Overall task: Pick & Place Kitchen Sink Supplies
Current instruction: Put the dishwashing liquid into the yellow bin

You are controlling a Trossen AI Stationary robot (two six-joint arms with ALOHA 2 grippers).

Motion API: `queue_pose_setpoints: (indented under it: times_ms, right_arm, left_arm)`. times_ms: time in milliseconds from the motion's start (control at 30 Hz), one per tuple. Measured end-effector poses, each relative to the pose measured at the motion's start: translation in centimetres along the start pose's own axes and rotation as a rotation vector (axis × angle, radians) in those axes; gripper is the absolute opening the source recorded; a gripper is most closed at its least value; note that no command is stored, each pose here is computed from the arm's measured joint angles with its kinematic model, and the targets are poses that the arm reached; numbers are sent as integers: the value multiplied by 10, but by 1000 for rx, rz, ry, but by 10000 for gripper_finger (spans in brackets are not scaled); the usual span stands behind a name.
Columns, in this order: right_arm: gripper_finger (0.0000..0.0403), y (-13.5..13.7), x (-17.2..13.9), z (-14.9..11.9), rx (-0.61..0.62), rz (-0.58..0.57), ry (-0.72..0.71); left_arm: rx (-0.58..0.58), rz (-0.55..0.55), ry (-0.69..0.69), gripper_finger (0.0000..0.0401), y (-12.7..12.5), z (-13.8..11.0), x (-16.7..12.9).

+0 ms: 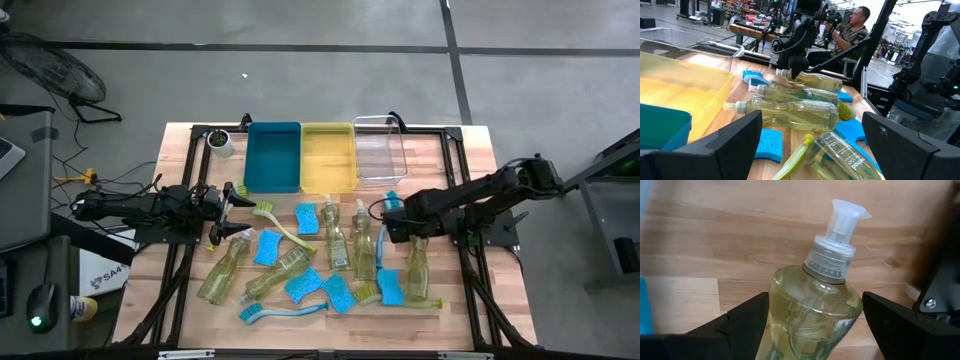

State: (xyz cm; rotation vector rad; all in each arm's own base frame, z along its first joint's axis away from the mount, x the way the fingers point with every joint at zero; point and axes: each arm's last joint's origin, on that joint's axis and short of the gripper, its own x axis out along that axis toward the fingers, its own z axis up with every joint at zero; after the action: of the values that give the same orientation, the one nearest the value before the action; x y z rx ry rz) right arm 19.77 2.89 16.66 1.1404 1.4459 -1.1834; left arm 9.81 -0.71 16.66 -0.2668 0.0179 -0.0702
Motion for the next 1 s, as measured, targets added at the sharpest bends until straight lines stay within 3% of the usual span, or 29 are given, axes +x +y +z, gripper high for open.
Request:
queue_pose_setpoints:
  times_ms: [267, 467, 667, 1000]
  right_arm:
    - [312, 1, 2, -7, 46, 17, -27]
    - [312, -1, 28, -4, 58, 82, 4]
    - [311, -3, 30, -3, 61, 80, -7]
    - [281, -5, 29, -3, 36, 77, -32]
  left_arm:
    - [0, 0, 1, 340, 0, 0, 0]
    - [0, 0, 0, 340, 0, 0, 0]
    - [0, 0, 1, 340, 0, 0, 0]
    - [0, 0, 0, 340, 0, 0, 0]
